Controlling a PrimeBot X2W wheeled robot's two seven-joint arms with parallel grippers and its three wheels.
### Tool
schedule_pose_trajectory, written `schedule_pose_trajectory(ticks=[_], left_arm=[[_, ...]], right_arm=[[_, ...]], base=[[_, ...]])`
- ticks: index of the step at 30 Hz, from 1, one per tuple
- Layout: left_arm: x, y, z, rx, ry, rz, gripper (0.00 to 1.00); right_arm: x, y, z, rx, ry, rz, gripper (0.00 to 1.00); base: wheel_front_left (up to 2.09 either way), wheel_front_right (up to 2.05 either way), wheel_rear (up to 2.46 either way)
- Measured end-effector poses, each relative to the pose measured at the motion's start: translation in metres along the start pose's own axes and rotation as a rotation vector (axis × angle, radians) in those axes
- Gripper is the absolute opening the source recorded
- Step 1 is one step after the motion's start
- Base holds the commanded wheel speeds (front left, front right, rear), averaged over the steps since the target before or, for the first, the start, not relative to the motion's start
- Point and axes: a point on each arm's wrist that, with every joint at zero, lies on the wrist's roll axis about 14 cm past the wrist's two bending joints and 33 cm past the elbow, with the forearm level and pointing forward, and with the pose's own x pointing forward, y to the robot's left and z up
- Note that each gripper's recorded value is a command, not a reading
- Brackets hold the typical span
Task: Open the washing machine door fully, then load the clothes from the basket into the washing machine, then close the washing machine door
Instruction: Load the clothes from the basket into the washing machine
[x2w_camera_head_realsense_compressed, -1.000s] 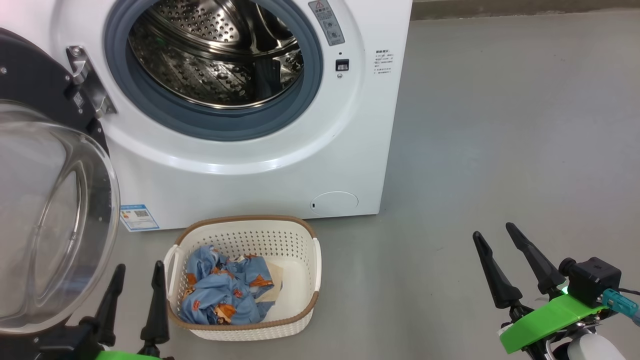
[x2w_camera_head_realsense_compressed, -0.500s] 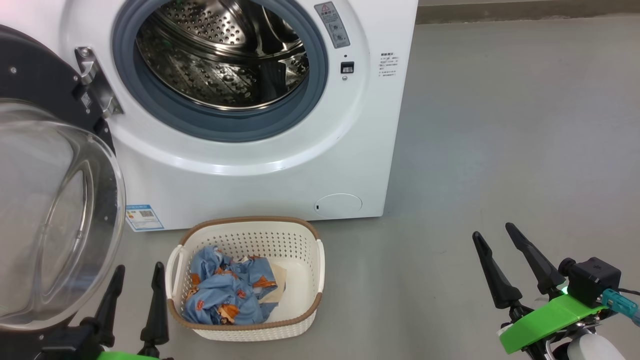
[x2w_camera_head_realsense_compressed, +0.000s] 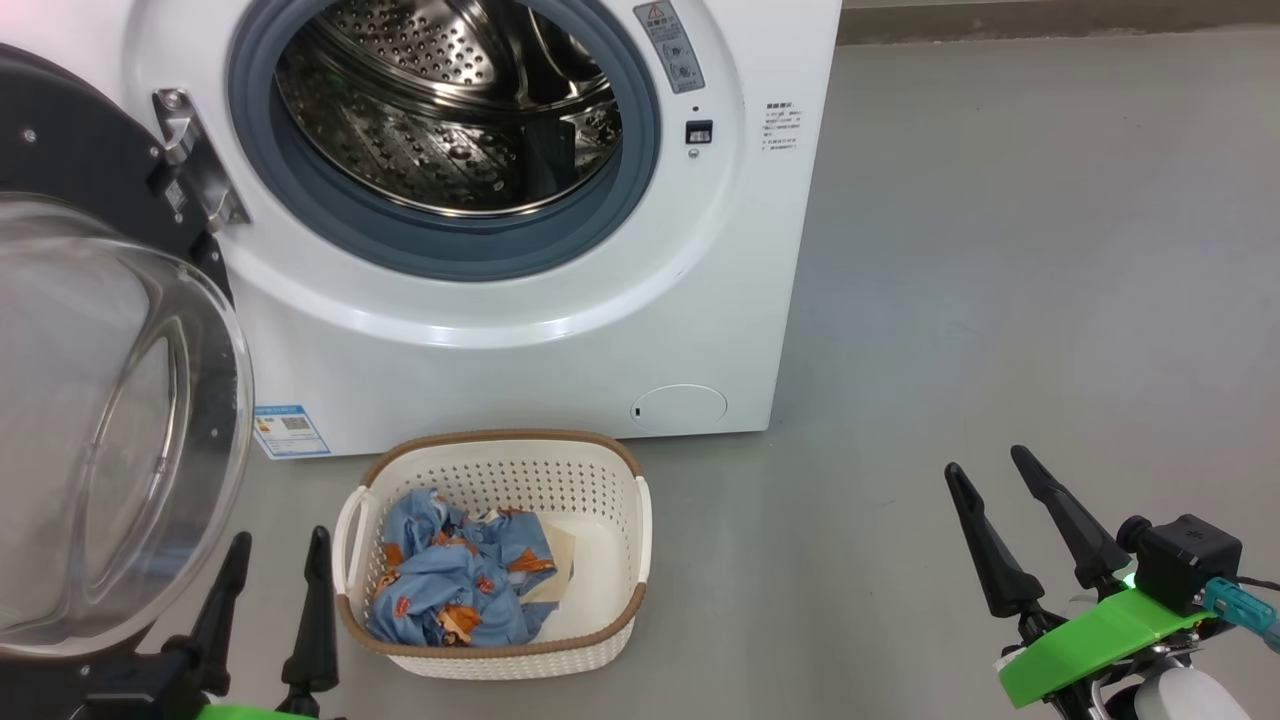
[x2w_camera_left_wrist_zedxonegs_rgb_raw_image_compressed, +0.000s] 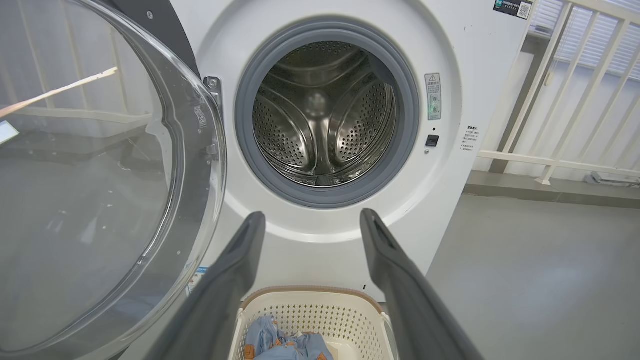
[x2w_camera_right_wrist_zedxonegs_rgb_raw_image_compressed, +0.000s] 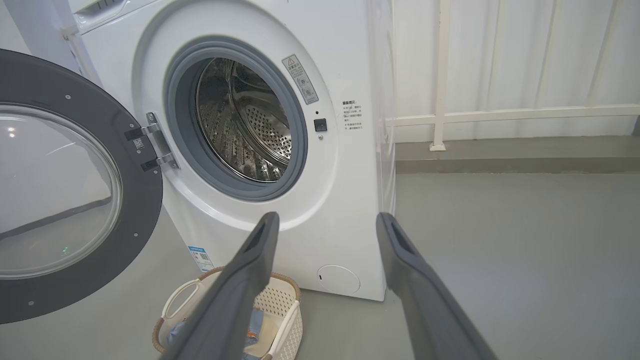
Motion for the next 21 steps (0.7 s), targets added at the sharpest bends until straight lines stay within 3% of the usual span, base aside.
schedule_pose_trajectory(ticks=[21], left_arm=[[0.0003, 0.0010, -0.0032, 0.007, 0.010, 0.001, 1.00]], right_arm=[[0.0007, -0.0005, -0.0024, 0.001, 0.006, -0.001, 1.00]], base=[[0.00, 0.00, 0.00]])
